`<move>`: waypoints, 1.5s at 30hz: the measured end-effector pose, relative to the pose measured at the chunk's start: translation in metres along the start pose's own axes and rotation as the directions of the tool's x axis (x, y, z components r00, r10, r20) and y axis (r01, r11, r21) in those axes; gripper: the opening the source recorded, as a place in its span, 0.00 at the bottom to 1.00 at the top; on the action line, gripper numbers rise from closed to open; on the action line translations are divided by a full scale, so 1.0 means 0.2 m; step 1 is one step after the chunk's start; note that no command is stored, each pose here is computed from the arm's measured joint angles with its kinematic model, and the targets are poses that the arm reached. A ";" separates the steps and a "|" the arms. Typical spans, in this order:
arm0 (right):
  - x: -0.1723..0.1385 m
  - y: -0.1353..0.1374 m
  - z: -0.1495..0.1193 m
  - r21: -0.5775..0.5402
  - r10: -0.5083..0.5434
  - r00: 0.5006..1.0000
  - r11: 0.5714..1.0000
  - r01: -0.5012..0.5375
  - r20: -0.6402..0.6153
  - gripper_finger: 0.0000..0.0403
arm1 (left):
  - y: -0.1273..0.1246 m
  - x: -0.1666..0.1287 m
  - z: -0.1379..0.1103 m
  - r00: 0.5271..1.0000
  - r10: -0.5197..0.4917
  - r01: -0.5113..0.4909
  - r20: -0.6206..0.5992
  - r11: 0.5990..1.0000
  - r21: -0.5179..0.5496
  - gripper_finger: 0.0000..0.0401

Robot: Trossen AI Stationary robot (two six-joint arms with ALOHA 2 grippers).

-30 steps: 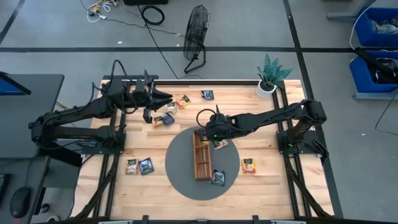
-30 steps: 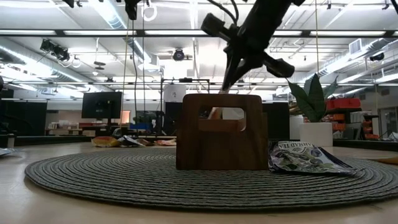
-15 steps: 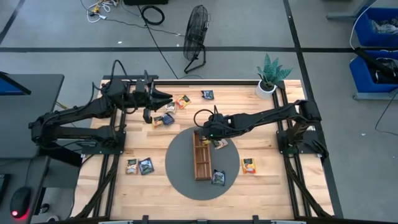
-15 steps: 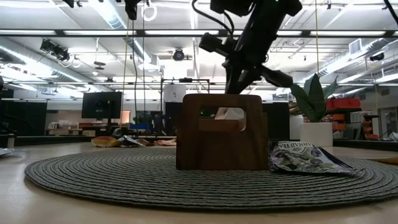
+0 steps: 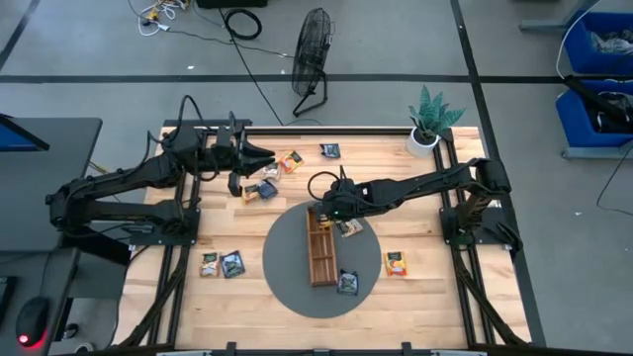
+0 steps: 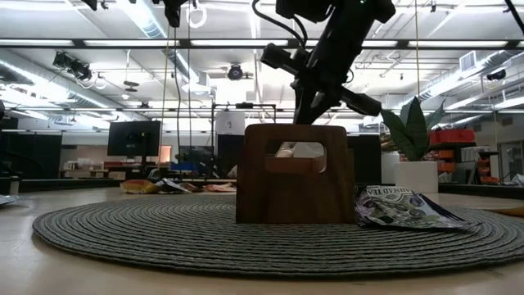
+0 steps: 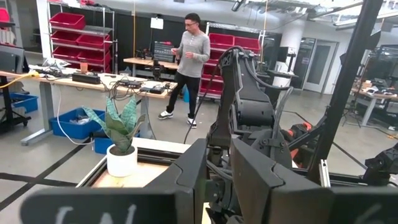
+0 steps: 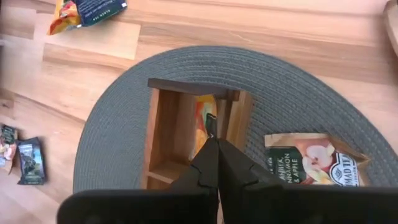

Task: Pick & Place Tea
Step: Put the orange tea bag into the top section of the wooden organizer

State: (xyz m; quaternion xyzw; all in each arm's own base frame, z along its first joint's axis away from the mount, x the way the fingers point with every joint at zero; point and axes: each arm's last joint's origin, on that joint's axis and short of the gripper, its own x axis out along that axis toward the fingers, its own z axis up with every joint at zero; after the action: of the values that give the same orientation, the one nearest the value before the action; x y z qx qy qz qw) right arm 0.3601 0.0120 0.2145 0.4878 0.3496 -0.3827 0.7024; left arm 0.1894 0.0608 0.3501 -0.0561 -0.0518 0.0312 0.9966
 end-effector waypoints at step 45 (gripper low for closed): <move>-0.18 -0.07 -0.37 -0.599 -0.156 0.915 0.793 -0.109 -0.373 0.34 | 0.00 0.00 -0.01 1.000 0.003 -0.003 -0.023 1.000 -0.015 0.19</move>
State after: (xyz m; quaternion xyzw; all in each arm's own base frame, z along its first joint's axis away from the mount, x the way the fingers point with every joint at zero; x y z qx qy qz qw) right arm 0.3221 0.0859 0.2192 0.2998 0.5970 -0.1495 0.7289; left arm 0.1898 0.0608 0.3479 -0.0642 -0.0407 0.0317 0.9966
